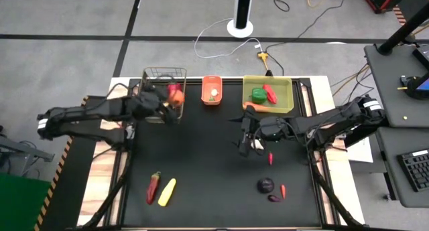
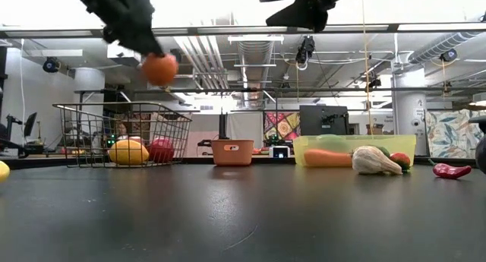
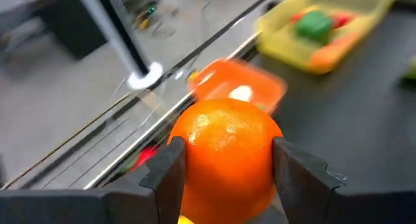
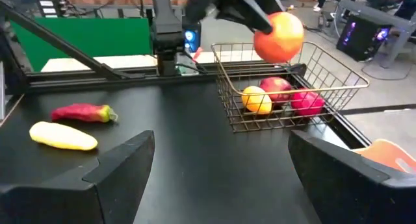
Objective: Sort produce into baskets
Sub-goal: Put the orange fruit into the wire basket
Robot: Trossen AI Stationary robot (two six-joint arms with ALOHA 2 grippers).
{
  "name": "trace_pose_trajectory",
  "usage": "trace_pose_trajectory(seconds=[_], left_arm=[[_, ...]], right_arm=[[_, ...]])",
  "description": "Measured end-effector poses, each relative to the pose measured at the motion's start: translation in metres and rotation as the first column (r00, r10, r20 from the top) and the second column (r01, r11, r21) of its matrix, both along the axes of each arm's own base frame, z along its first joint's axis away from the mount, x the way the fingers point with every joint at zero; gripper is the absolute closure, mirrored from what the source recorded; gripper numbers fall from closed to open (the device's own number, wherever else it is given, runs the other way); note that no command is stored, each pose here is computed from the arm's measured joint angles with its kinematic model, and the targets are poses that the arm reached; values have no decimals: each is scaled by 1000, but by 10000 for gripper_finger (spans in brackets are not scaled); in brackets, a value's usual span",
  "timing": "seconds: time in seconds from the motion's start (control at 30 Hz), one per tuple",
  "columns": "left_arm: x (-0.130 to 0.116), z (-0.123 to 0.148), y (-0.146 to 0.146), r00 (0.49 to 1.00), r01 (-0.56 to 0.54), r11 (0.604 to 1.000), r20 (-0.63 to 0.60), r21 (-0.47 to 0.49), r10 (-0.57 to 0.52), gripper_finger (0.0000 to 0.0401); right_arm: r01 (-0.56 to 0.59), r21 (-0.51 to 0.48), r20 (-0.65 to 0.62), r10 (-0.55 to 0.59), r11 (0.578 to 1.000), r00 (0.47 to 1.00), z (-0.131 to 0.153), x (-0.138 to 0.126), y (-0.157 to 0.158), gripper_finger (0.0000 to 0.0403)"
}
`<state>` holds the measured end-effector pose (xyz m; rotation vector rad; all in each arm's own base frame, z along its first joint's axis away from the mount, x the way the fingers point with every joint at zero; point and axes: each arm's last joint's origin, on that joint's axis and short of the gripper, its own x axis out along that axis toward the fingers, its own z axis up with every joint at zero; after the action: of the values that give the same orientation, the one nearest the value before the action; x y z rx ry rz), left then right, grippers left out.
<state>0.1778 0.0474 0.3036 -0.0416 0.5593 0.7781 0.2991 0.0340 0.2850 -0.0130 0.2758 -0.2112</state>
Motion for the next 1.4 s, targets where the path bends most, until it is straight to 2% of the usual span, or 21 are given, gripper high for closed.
trace_pose_trajectory(seconds=[0.13, 0.3, 0.6, 0.87, 1.07, 1.4], left_arm=[[-18, -6, 23, 992, -108, 991, -76, -75, 103, 219], [-30, -17, 48, 972, -194, 965, -170, -178, 164, 219], [-31, -35, 82, 950, -206, 938, -287, -278, 124, 221], [-12, -35, 103, 919, -186, 939, -388, -288, 63, 222], [0, -48, 114, 896, -193, 930, -442, -313, 37, 222], [11, -57, 124, 899, -180, 937, -436, -301, 32, 221]], right_arm=[[4, 0, -7, -4, 1000, 1000, 0, 0, -1, 58], [5, -1, -11, -5, 1000, 1000, 0, 0, -2, 58], [21, 8, -22, -21, 1000, 1000, -2, 0, -6, 58], [37, 27, -52, -35, 999, 998, -5, -1, -8, 58], [43, 36, -79, -40, 998, 996, -8, -2, -8, 58], [42, 37, -78, -39, 998, 996, -8, -1, -8, 58]])
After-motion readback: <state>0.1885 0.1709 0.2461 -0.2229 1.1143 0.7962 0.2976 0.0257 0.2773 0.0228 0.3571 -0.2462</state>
